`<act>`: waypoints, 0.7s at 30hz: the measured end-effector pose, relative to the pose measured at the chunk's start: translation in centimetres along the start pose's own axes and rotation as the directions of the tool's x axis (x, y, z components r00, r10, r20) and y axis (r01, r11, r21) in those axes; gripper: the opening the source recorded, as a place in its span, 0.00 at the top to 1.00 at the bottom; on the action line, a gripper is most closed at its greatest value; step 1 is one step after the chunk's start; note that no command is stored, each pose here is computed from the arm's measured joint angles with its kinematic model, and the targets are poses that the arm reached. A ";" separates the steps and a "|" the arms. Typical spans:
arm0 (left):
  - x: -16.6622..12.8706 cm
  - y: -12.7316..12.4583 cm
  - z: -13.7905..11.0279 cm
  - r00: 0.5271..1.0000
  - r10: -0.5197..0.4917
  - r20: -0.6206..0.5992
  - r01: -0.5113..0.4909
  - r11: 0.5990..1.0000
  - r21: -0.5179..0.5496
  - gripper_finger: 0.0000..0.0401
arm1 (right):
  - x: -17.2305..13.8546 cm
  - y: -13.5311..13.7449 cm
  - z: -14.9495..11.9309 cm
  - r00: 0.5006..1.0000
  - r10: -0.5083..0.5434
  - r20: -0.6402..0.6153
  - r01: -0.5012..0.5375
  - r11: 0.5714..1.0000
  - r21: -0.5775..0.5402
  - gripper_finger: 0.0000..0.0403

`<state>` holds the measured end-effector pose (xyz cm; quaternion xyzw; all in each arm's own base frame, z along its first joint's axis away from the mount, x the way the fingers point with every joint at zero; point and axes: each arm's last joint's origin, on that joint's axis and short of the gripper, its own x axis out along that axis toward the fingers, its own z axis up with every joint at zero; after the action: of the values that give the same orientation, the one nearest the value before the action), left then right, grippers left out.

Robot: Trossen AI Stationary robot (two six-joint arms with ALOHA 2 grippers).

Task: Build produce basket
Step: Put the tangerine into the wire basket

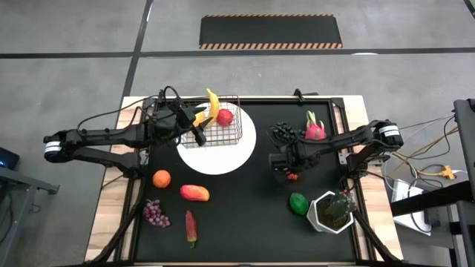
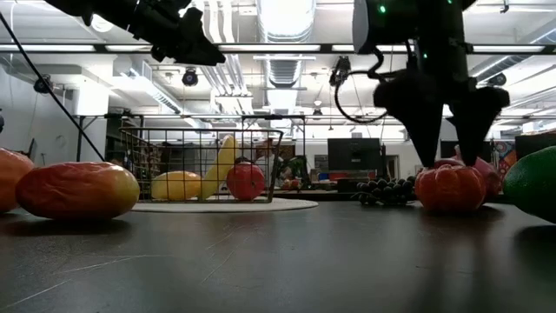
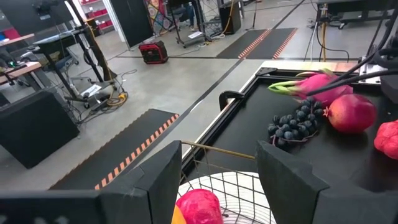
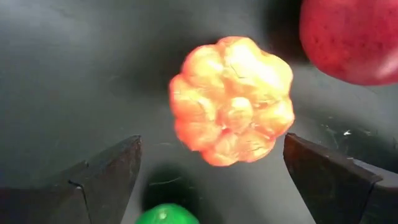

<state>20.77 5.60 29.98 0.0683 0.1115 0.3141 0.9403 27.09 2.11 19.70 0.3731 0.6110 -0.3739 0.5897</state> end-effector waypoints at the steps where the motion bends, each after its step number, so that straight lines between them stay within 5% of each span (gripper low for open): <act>1: 0.0 0.0 0.0 1.000 0.000 0.000 0.000 1.000 0.000 0.53 | 0.3 -0.2 -0.1 1.000 -0.011 -0.002 0.011 1.000 0.007 0.08; 11: 0.0 0.0 -0.1 1.000 0.000 -0.003 0.000 1.000 0.002 0.53 | 2.6 -0.7 -0.1 0.999 0.001 0.047 -0.002 1.000 0.031 0.09; 18: 0.0 0.0 -0.1 1.000 0.000 -0.004 0.000 1.000 0.002 0.53 | 2.7 -0.7 -0.1 0.999 0.005 0.052 -0.006 1.000 0.019 0.27; 21: 0.0 -0.1 -0.1 1.000 -0.003 -0.003 0.003 1.000 0.000 0.53 | 2.3 -0.5 0.0 0.998 0.018 0.053 -0.014 0.997 -0.075 0.33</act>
<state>20.77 5.57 29.83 0.0677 0.1132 0.3129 0.9406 26.62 1.96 17.38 0.3455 0.6055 -0.3559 0.6224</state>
